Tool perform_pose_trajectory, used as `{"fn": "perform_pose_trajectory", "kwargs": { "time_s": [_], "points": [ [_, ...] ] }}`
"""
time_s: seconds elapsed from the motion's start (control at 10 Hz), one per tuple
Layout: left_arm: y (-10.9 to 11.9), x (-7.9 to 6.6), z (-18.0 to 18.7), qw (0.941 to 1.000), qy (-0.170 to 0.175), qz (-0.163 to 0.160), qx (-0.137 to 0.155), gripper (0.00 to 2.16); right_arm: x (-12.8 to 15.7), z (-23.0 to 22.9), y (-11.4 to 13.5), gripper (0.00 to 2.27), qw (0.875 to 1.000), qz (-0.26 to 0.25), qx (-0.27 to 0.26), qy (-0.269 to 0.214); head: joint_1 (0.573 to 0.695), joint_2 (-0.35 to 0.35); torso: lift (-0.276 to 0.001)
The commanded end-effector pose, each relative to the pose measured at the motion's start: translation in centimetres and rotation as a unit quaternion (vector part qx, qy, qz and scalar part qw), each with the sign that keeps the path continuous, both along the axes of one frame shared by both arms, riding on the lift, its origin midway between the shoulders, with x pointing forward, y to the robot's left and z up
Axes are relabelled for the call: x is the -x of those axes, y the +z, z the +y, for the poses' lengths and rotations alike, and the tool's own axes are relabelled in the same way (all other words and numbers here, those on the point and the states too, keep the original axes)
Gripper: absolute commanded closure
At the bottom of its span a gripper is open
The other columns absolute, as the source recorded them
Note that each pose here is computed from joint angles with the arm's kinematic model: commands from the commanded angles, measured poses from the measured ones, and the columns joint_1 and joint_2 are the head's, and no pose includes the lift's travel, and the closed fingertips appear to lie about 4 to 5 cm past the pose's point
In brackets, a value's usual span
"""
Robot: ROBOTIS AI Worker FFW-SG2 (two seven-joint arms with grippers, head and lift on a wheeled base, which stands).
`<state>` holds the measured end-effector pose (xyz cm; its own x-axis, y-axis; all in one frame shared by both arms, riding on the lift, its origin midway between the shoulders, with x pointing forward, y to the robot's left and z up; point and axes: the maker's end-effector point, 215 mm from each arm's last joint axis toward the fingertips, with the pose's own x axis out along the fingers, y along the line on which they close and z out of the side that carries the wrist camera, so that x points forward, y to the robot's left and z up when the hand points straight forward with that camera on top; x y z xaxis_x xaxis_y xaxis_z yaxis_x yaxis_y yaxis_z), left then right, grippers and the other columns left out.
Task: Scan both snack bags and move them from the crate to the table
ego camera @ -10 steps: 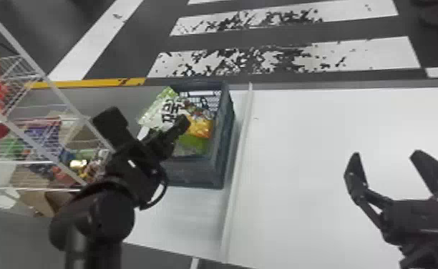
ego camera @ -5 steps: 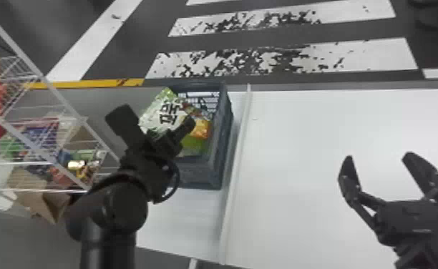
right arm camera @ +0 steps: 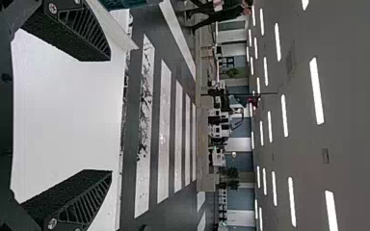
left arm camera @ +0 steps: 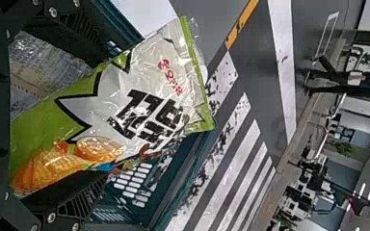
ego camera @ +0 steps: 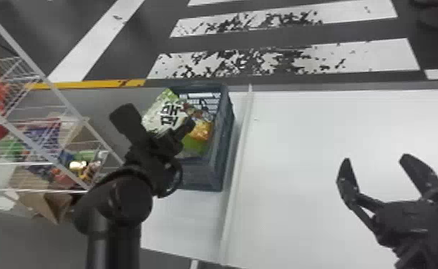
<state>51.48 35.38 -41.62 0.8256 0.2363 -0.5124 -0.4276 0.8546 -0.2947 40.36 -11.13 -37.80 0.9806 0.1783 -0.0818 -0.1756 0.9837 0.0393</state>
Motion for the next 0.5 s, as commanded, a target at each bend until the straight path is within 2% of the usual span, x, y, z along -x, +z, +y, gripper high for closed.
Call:
{"fn": "perform_pose_trajectory", "kwargs": {
  "time_s": [0.0, 0.1, 0.2, 0.3, 0.4],
  "points": [
    [0.2, -1.6, 0.3, 1.0, 0.008, 0.001, 0.002, 0.15, 0.0, 0.0, -0.2, 0.1, 1.0, 0.004, 0.003, 0.002, 0.695, 0.287, -0.088],
    [0.6, -2.5, 0.4, 1.0, 0.008, 0.001, 0.0, 0.37, 0.0, 0.0, -0.2, 0.1, 1.0, 0.005, 0.003, 0.001, 0.695, 0.288, -0.088],
    [0.1, -2.4, 0.2, 0.9999, 0.002, 0.014, -0.004, 1.22, 0.0, 0.0, 0.0, 0.1, 1.0, 0.004, 0.004, 0.003, 0.695, 0.288, -0.088],
    [-0.6, -1.7, 0.3, 0.9995, 0.004, 0.03, -0.008, 2.15, -0.1, -0.1, -0.1, 0.1, 1.0, 0.006, 0.006, 0.003, 0.695, 0.285, -0.088],
    [-1.3, -1.2, -0.1, 0.9991, -0.005, 0.041, -0.008, 2.14, -0.2, -0.2, -0.1, 0.1, 1.0, 0.007, 0.007, 0.002, 0.695, 0.284, -0.088]
  ]
}}
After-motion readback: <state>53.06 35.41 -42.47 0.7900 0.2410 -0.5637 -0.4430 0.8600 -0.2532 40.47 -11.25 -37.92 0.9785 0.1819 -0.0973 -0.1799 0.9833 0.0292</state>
